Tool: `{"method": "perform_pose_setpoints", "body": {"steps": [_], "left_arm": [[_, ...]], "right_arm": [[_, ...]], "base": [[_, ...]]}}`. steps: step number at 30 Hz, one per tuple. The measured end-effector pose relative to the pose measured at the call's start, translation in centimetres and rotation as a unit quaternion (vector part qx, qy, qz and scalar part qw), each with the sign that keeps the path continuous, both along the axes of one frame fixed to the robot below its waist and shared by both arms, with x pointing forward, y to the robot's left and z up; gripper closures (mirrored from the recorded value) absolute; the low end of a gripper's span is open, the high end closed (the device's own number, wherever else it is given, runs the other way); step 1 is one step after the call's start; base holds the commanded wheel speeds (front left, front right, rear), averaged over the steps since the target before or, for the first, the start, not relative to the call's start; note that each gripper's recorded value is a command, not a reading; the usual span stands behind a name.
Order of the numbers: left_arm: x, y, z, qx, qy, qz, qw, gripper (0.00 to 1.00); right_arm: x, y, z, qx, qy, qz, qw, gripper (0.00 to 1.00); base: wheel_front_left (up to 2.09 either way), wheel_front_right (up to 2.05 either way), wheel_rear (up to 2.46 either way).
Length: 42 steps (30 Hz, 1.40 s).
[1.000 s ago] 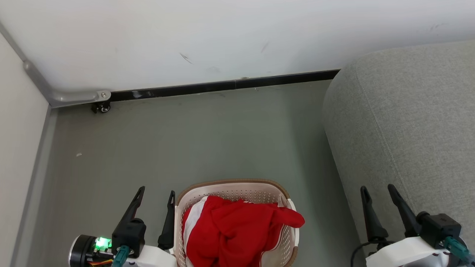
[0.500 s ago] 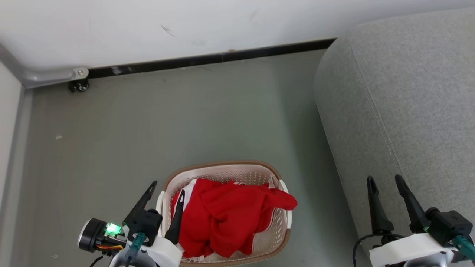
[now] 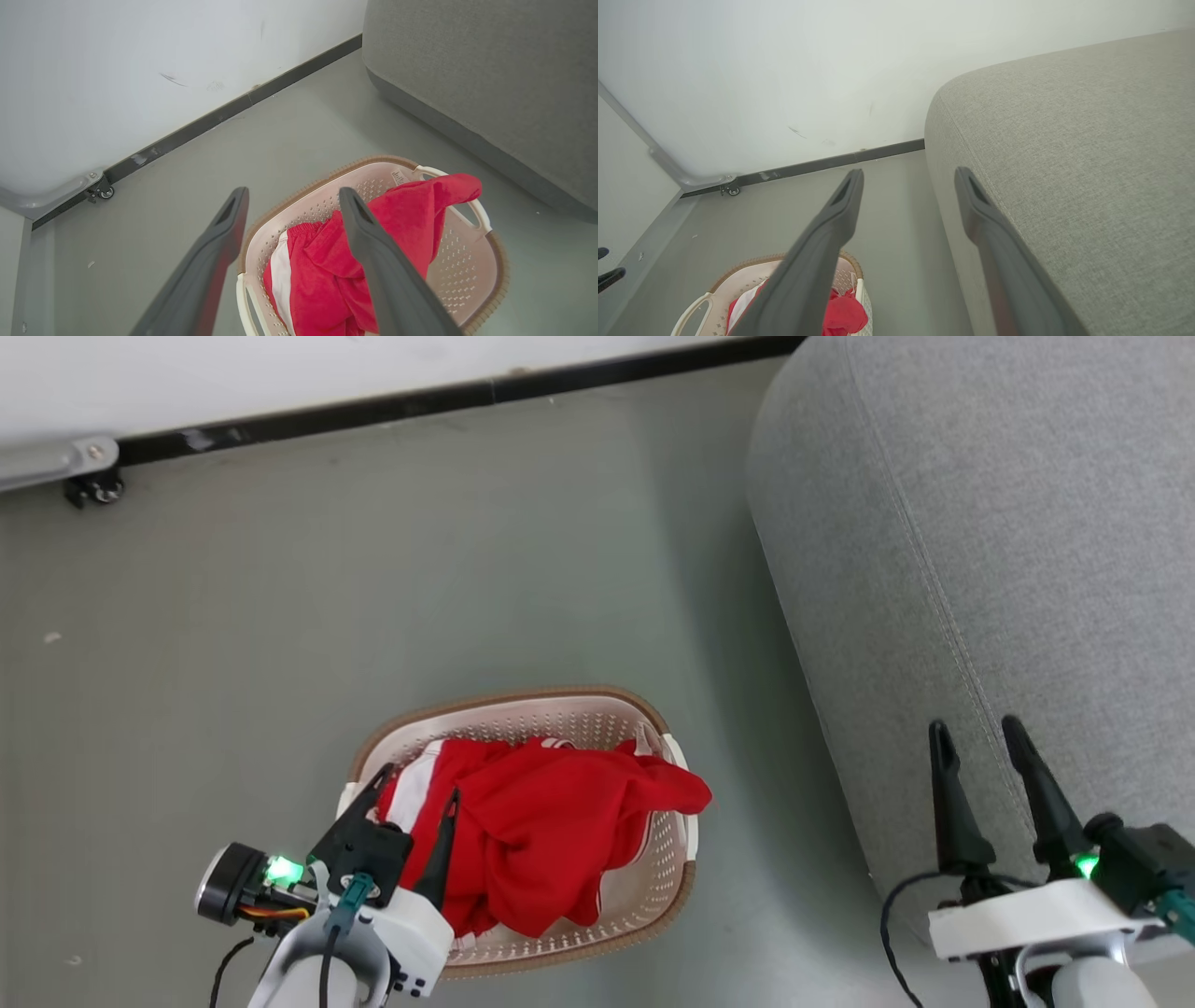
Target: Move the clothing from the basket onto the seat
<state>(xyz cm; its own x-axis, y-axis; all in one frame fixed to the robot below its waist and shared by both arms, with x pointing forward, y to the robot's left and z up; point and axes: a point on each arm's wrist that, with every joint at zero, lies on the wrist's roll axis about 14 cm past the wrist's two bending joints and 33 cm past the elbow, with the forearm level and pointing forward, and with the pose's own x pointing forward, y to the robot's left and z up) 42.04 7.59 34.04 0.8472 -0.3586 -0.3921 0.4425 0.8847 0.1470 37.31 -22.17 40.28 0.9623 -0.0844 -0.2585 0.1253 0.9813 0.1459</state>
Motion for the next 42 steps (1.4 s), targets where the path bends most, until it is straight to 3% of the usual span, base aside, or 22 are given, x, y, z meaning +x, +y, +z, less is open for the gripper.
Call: {"method": "perform_pose_setpoints", "body": {"steps": [16, 42], "left_arm": [[1.3, -2.3, -5.7, 0.015, 0.061, -0.044, 0.997, 0.00], [3.9, -3.0, -11.9, 0.031, 0.106, -0.056, 0.992, 0.00]], "right_arm": [[2.3, -1.4, -0.6, -0.015, -0.006, -0.014, 1.000, 0.00], [5.4, -3.0, -2.4, -0.042, -0.001, -0.021, 0.999, 0.00]], "base": [[0.00, 0.00, 0.00], [0.00, 0.00, 0.00]]}}
